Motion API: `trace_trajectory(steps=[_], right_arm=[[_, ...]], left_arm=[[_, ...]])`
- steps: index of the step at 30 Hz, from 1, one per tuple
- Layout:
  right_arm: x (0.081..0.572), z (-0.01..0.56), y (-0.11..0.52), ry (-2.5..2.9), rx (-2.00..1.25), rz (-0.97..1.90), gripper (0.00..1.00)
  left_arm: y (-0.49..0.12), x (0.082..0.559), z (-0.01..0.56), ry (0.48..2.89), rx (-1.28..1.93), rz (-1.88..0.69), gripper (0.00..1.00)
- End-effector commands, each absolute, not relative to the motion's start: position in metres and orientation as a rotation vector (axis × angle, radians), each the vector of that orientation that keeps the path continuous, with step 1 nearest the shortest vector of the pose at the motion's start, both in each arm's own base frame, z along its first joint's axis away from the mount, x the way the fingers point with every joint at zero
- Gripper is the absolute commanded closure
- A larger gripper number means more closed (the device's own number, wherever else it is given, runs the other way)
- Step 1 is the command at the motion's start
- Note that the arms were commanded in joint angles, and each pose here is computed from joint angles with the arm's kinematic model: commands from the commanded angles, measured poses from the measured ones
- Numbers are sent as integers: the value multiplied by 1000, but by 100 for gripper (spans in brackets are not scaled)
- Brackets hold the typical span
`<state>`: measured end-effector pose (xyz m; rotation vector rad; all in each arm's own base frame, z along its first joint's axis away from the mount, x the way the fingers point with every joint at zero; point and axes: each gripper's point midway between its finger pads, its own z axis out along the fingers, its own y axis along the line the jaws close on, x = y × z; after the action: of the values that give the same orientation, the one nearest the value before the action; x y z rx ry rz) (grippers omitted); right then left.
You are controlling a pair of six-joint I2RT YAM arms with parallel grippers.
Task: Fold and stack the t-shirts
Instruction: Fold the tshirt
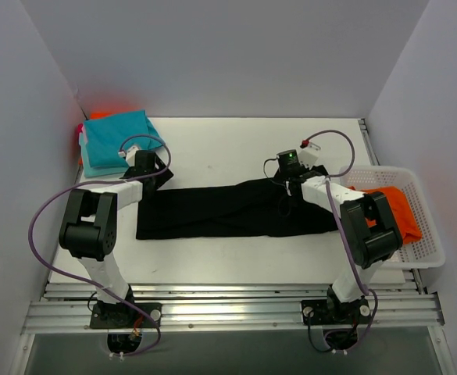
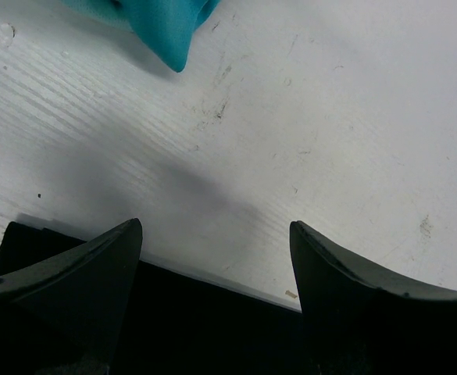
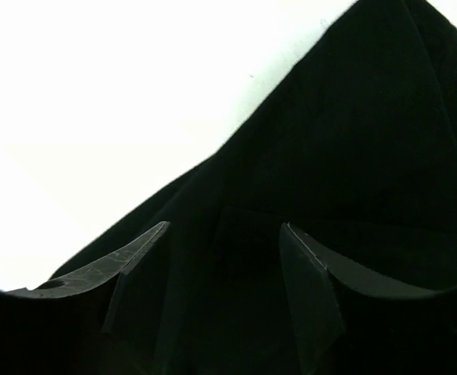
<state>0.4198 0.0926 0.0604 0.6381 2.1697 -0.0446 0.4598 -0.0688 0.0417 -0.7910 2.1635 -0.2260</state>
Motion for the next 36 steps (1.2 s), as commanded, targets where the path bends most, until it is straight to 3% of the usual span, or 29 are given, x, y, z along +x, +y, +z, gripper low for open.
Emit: trace_trajectory(steps=[1,10,17,21,36], right_arm=[[427,61,94,2160,638,-90,48],[427,35,98,2210,625,-124,56],[424,39,91,2190,638,-155,94],[421,43,89,2182,643,-168,99],[411,86,79,2107,655,-214,100]], left_arm=[[-66,476,57,2103,-781,-260,15],[-56,475,47,2107,-805,-273,15],[-56,476,45,2107,-805,-274,15],[-56,477,47,2103,-804,-276,16],[-56,476,45,2110,-806,-272,16]])
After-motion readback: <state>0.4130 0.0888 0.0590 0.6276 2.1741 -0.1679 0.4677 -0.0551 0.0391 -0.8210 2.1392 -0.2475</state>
